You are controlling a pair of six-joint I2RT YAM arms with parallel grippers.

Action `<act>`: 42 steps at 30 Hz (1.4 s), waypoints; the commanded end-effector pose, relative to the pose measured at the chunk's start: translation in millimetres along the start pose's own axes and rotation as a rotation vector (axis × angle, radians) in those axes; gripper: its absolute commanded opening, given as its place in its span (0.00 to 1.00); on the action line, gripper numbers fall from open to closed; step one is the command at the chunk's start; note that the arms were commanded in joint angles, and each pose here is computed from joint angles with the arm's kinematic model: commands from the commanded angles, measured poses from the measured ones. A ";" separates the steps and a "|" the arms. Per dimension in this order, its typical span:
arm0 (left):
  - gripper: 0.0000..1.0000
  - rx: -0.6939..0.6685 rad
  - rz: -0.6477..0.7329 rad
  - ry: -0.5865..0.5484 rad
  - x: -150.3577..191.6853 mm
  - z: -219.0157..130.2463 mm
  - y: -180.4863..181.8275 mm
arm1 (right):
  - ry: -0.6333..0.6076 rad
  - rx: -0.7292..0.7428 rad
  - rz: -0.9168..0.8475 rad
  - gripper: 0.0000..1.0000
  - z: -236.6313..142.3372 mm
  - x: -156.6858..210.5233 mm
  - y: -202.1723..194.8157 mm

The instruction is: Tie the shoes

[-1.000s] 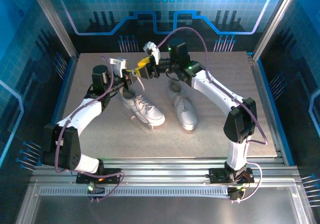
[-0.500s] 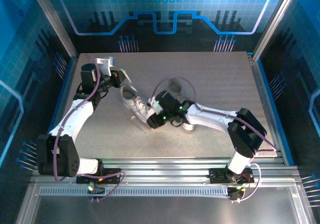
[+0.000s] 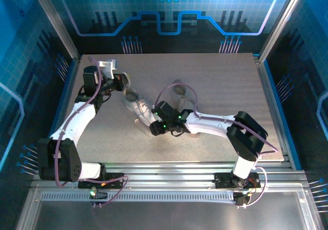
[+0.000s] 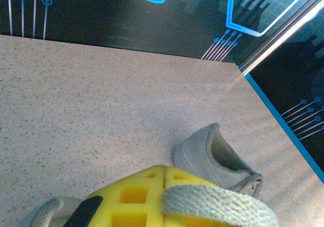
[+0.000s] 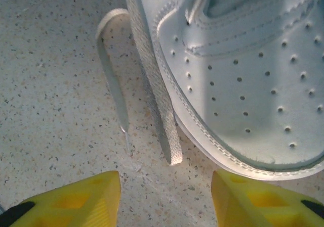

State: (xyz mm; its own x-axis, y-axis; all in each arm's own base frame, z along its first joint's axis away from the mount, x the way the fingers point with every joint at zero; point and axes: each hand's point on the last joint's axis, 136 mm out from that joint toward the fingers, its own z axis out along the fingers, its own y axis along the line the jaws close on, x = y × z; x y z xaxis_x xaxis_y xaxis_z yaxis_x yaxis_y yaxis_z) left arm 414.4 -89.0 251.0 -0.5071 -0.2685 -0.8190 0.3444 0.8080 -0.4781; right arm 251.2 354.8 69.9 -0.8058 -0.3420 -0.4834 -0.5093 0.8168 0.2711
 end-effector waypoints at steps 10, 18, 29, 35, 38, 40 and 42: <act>0.00 0.036 0.030 -0.007 -5.7 -9.5 -8.5 | 0.067 0.030 0.069 0.47 33.7 20.8 -2.6; 0.00 0.044 0.024 0.000 -2.0 -9.3 -7.9 | 0.082 0.024 0.110 0.46 59.8 21.1 -7.1; 0.00 0.036 -0.001 0.014 7.0 -23.1 -3.1 | -0.130 0.008 0.098 0.00 18.3 -0.2 -12.2; 0.00 0.070 0.024 -0.026 -7.6 -43.1 -17.5 | -0.207 0.054 0.003 0.00 -28.3 -20.0 -15.2; 0.00 0.057 0.053 -0.028 -14.0 -53.4 -23.8 | -0.235 0.081 -0.068 0.00 -51.8 -34.9 -13.1; 0.00 0.029 0.058 -0.027 -13.8 -60.3 -23.3 | -0.253 0.110 -0.115 0.00 -66.9 -46.0 -14.6; 0.00 -0.016 0.051 -0.028 -9.6 -67.9 -18.4 | -0.269 0.145 -0.164 0.00 -81.2 -59.5 -19.6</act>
State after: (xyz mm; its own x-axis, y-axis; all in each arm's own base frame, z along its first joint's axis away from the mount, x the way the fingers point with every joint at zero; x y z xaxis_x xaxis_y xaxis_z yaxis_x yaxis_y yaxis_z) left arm 370.3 -74.3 281.7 -0.4770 -0.2600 -0.8396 0.3791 0.8010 -0.4634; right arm 274.0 337.6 138.3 -0.6649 -0.2739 -0.6949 -0.5343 0.8245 0.1864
